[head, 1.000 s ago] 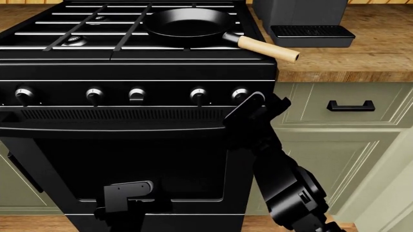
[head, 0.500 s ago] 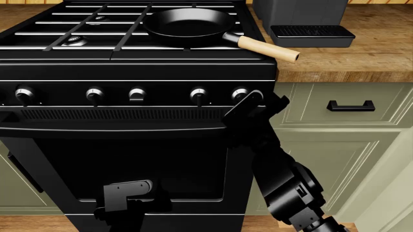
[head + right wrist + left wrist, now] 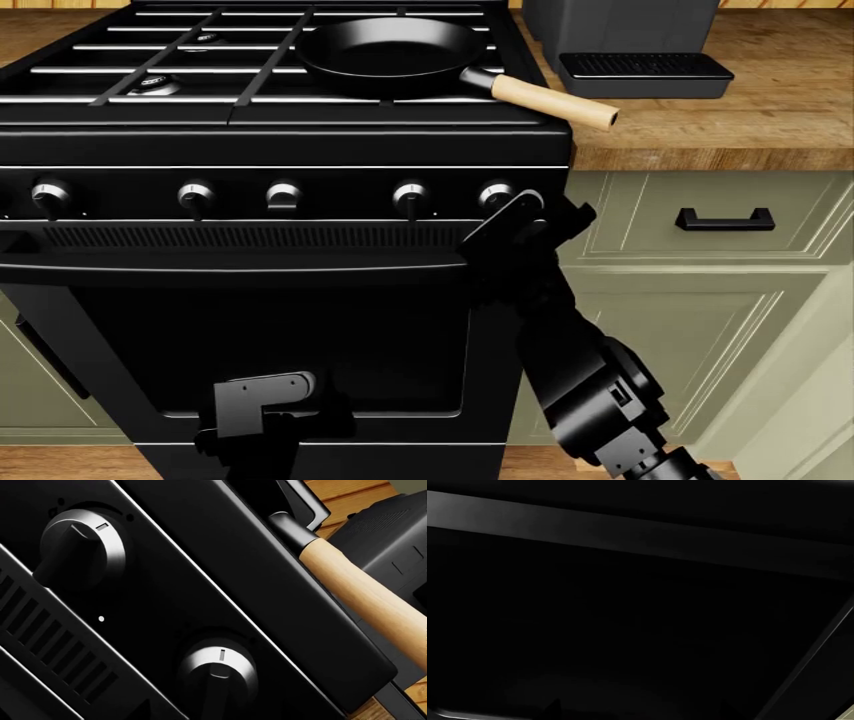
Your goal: Turn off the front right burner of the stove.
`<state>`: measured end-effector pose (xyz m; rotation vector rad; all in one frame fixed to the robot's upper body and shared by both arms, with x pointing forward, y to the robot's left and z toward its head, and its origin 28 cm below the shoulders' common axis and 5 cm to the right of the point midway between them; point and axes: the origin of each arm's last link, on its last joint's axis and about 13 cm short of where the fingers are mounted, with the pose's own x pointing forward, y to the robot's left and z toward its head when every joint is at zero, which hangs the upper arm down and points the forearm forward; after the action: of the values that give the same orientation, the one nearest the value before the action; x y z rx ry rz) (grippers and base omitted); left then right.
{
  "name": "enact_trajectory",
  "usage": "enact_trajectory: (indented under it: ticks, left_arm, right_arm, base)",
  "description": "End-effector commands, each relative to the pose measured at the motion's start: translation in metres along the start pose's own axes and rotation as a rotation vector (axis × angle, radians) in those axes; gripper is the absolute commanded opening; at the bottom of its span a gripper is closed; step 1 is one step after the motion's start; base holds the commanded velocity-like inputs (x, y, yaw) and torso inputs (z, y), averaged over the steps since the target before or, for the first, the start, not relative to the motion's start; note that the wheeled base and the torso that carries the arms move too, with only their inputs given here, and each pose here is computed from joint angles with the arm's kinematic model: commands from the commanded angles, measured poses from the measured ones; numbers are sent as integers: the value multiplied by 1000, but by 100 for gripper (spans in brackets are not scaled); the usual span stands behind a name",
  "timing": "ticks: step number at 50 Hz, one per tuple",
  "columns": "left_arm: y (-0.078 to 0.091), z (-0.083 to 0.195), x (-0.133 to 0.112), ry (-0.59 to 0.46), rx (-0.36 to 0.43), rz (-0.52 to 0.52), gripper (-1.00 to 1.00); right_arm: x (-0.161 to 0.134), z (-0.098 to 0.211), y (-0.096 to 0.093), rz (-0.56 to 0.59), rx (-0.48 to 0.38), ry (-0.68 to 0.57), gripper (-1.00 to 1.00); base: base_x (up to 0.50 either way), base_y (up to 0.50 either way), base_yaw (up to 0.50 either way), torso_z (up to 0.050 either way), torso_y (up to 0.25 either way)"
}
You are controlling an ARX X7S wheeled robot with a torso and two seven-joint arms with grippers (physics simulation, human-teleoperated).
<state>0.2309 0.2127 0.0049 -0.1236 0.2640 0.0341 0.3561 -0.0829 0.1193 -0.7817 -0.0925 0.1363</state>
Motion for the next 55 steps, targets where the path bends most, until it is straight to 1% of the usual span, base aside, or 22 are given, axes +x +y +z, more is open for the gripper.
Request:
enact_trajectory:
  ticks: [1, 25, 27, 33, 36, 43, 55]
  left_arm:
    - [0, 0, 0, 0, -3, -1, 100]
    - [0, 1, 1, 3, -6, 2, 100]
    - [0, 1, 1, 3, -6, 2, 100]
    - [0, 1, 1, 3, -7, 2, 100]
    - [1, 1, 1, 3, -8, 2, 100]
    - [0, 1, 1, 2, -8, 2, 100]
    - [0, 1, 1, 3, -8, 3, 100]
  right_arm:
    - [1, -7, -3, 15, -26, 38, -100]
    - [2, -7, -5, 11, -20, 30, -100]
    - [2, -6, -5, 11, -6, 24, -100]
    - [2, -5, -4, 19, 78, 0, -100]
    - [2, -5, -3, 22, 104, -4, -100]
    - [1, -6, -1, 22, 156, -7, -100]
    - [2, -9, 1, -1, 219, -14, -100]
  base:
    - [18, 0, 5, 0, 0]
    - [1, 0, 0, 0, 0]
    - [6, 0, 3, 0, 0]
    - [0, 0, 0, 0, 0]
    - [0, 0, 0, 0, 0]
    - [0, 0, 0, 0, 0]
    - [0, 0, 0, 0, 0]
